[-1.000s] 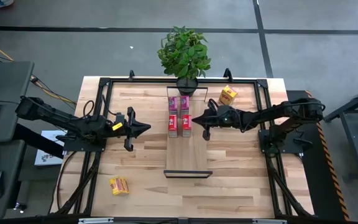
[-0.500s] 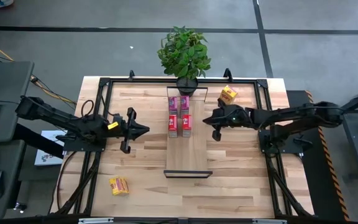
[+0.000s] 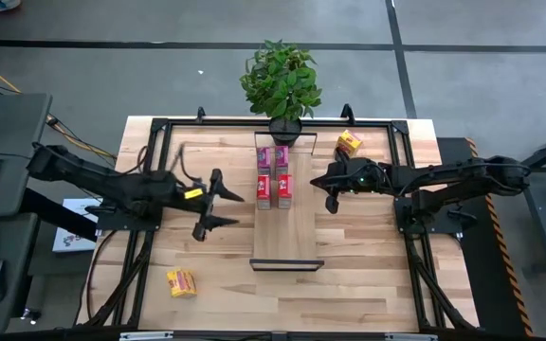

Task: Stack cereal on shelf
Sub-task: Put the left yellow cereal box on the shelf

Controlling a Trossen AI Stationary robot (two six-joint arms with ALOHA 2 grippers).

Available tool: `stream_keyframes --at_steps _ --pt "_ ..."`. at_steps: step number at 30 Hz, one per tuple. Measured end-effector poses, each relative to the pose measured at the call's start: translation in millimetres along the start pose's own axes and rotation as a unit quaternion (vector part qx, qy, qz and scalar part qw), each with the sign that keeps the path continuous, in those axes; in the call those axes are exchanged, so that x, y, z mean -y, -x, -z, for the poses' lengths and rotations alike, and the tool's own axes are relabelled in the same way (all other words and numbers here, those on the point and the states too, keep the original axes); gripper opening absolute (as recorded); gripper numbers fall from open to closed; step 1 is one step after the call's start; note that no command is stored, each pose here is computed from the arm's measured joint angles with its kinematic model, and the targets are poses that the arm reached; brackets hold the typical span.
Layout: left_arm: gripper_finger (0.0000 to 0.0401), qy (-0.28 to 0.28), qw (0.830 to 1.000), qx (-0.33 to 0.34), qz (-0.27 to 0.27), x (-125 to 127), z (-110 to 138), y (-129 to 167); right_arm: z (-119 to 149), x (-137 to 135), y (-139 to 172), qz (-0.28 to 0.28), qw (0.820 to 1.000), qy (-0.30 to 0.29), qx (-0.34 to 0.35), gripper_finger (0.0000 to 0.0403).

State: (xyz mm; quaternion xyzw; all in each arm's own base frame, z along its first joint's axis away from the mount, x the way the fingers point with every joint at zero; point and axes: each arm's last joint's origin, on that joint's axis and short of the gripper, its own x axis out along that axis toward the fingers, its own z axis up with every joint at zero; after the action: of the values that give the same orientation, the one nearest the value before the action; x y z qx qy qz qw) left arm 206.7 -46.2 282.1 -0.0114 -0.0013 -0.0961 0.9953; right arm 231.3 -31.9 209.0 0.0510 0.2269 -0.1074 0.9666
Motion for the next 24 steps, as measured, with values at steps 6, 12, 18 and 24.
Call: stream_keyframes --at_steps 6,12,18,24 --pt "0.0314 0.058 0.984 -0.129 0.104 17.9 -25.2 -14.6 0.7 0.1 0.0 0.000 1.000 -0.006 -0.004 0.0000" --pt "0.0320 0.058 0.945 -0.274 0.169 74.5 -19.3 -16.0 0.8 0.1 0.0 0.000 1.000 -0.006 -0.004 0.0000" --pt "0.0317 -0.018 0.906 -0.361 0.220 116.0 7.0 -3.6 0.8 0.1 0.0 0.001 1.000 -0.006 -0.004 0.0000" --pt "0.0317 -0.051 0.872 -0.431 0.228 129.1 21.8 11.4 0.8 0.1 0.0 0.001 1.000 -0.008 -0.004 0.0000"
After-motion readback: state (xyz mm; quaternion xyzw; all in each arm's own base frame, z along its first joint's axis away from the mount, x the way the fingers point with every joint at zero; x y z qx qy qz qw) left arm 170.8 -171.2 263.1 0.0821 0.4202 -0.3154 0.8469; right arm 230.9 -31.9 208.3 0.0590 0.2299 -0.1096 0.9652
